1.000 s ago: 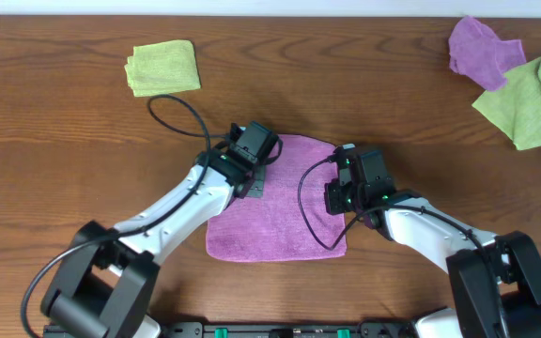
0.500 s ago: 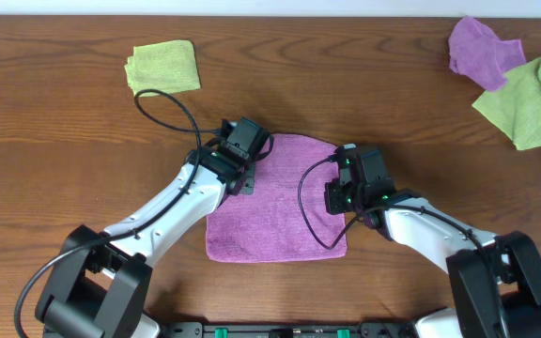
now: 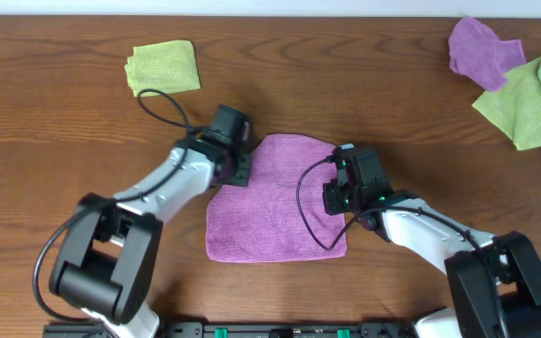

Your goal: Fold the cloth

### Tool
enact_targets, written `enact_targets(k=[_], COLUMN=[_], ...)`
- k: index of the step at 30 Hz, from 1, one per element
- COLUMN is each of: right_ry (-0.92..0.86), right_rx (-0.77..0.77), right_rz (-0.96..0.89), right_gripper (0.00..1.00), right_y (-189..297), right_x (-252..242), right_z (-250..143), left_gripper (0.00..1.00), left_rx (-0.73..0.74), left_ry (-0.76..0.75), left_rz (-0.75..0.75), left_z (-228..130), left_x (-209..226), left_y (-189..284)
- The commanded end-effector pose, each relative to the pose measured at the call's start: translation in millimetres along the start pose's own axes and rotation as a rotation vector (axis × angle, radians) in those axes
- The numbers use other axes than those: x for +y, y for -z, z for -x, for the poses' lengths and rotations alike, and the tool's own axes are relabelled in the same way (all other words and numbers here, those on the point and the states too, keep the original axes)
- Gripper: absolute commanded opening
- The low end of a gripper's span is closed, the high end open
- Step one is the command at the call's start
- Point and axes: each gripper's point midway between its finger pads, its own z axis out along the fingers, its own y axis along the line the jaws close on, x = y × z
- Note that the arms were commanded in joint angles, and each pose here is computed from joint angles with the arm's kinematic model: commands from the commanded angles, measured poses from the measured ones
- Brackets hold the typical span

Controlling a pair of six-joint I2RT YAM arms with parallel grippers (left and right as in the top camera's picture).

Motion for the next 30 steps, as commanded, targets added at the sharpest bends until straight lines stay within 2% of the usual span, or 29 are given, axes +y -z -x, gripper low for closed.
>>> enact_targets(k=[1,9,19,22,26,30], right_ry=[-0.003,-0.003,-0.004,-0.003,-0.003,-0.003], right_rx=[0.056,0.056,0.056,0.056,0.056,0.056], right_rz=[-0.041,-0.044,-0.044,-0.044,-0.044,-0.047], right_gripper=[0.02,0.02,0.02,0.01,0.02,0.02], right_y=[-7,-7,-7,-7,-7,-7], right_x=[-7,-8,-8,-8,-8,-8], right_z=[-19,-19,-19,-19,-19,-19], left_gripper=[0.53,0.50,0.52,0.40,0.07,0.06], left_rx=[-0.003,0.018,0.065,0.068,0.034,0.021], left_ry=[-0.005,-0.010,0.005,0.008,0.010,0.014], left_rz=[-0.129,-0.329,-0.316,-0.271,-0.182,-0.051], left_z=[10,9,-1,-2,5,12], left_x=[-10,-41,-37,-29,-14,7], left_y=[-1,-1,-17,-24,-28,-24])
